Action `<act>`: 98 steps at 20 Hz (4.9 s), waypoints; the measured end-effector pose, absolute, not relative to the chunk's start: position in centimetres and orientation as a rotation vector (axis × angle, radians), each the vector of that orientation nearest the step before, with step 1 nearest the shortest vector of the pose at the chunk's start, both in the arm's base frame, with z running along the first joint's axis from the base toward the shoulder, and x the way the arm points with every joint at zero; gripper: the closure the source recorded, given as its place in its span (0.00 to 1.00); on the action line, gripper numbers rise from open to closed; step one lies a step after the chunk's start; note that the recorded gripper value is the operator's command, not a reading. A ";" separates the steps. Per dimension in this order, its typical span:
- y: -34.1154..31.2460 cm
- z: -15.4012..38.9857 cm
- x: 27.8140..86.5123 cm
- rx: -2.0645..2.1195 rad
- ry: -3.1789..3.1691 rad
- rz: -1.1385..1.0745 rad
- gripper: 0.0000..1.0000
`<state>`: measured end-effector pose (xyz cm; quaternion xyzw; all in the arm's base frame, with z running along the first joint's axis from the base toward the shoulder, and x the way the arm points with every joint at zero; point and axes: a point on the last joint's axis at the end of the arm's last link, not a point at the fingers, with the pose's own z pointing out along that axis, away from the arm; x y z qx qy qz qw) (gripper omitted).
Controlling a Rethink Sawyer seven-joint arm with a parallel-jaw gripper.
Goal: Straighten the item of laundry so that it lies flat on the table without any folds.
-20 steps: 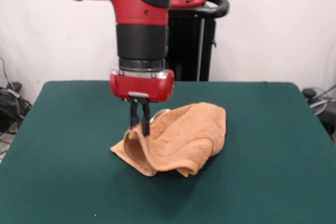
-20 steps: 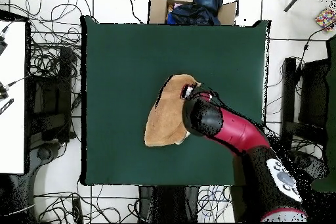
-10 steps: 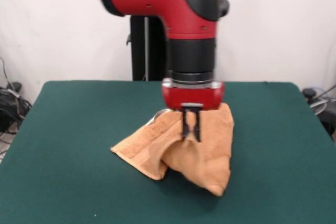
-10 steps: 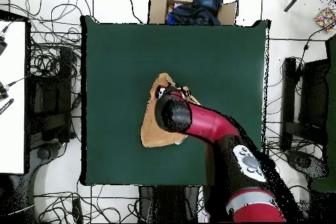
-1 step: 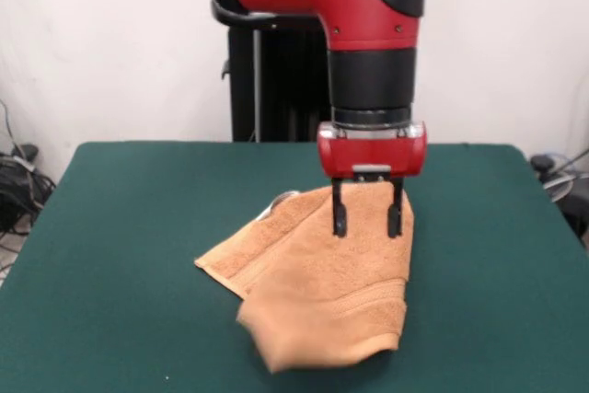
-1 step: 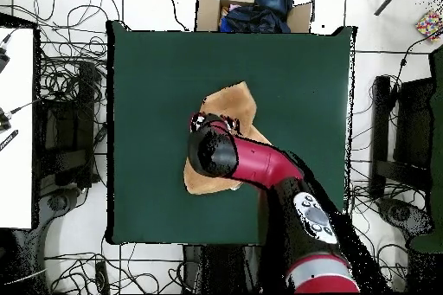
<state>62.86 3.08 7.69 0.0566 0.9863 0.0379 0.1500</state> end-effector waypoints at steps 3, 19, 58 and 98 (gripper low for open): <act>1.7 8.5 62.5 0.193 2.828 0.100 0.00; -1.5 11.3 61.2 0.249 2.848 0.050 0.00; -8.4 -5.7 50.6 0.250 2.889 -0.105 0.00; -13.1 -4.3 48.8 0.262 2.965 -0.359 1.00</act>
